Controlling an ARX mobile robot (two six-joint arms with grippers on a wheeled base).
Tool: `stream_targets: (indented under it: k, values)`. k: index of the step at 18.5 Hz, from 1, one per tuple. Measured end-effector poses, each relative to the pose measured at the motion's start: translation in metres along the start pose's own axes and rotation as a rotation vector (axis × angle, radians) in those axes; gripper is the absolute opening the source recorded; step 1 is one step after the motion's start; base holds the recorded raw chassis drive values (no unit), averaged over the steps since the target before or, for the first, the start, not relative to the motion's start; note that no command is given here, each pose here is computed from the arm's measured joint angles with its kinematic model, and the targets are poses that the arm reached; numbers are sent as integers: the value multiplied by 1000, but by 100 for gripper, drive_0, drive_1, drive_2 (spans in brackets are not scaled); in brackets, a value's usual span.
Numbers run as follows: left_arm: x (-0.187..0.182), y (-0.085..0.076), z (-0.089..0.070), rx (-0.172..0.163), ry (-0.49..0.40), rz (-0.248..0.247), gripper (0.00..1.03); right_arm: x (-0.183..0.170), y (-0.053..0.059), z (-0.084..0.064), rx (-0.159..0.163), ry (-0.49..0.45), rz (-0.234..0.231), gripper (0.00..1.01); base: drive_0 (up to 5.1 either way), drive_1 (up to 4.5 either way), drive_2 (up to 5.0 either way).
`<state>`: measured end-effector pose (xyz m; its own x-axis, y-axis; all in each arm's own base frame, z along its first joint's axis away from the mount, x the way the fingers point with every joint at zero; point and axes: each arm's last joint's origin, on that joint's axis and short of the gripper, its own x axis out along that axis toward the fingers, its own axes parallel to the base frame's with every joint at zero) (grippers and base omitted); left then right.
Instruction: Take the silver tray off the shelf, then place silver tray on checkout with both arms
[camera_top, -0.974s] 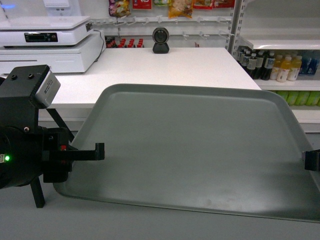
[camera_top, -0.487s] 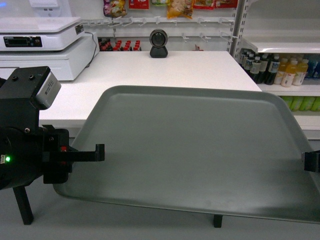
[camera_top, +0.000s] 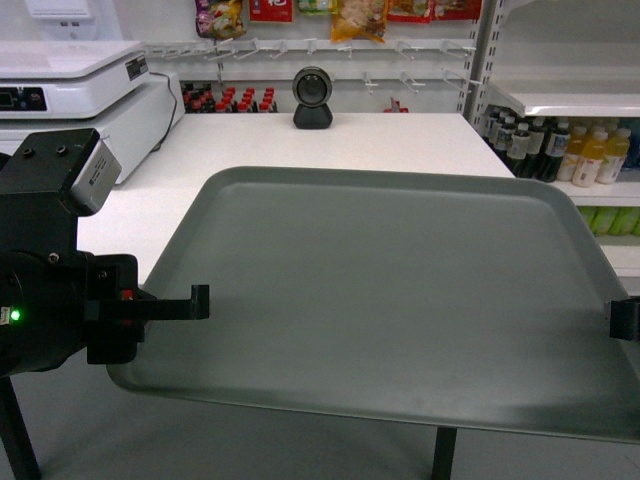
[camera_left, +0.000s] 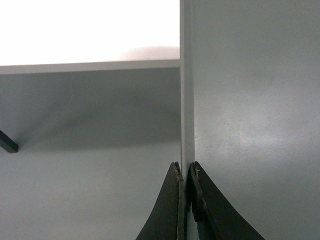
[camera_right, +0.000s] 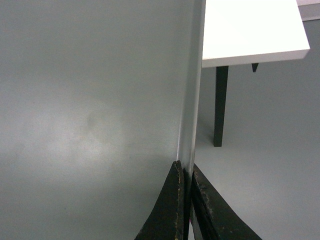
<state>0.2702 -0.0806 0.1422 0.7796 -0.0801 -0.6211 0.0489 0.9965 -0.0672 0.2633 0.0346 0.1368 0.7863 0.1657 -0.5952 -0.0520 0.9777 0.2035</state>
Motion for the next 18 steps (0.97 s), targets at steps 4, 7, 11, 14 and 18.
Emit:
stream_targets:
  k: [4, 7, 11, 14, 18]
  values:
    - [0, 0, 0, 0, 0, 0, 3, 0, 0, 0, 0, 0, 0, 4, -4, 212, -219]
    - [0, 0, 0, 1, 3, 0, 3, 0, 0, 0, 0, 2, 0, 4, -12, 419, -444]
    - [0, 0, 0, 0, 1, -2, 3, 0, 0, -1, 0, 4, -1, 4, -2, 430, -434]
    - [0, 0, -1, 1, 6, 1, 3, 0, 0, -1, 0, 5, -1, 4, -1, 287, -289]
    - [0, 0, 1, 0, -1, 1, 3, 1, 0, 0, 0, 0, 0, 4, 0, 0, 0]
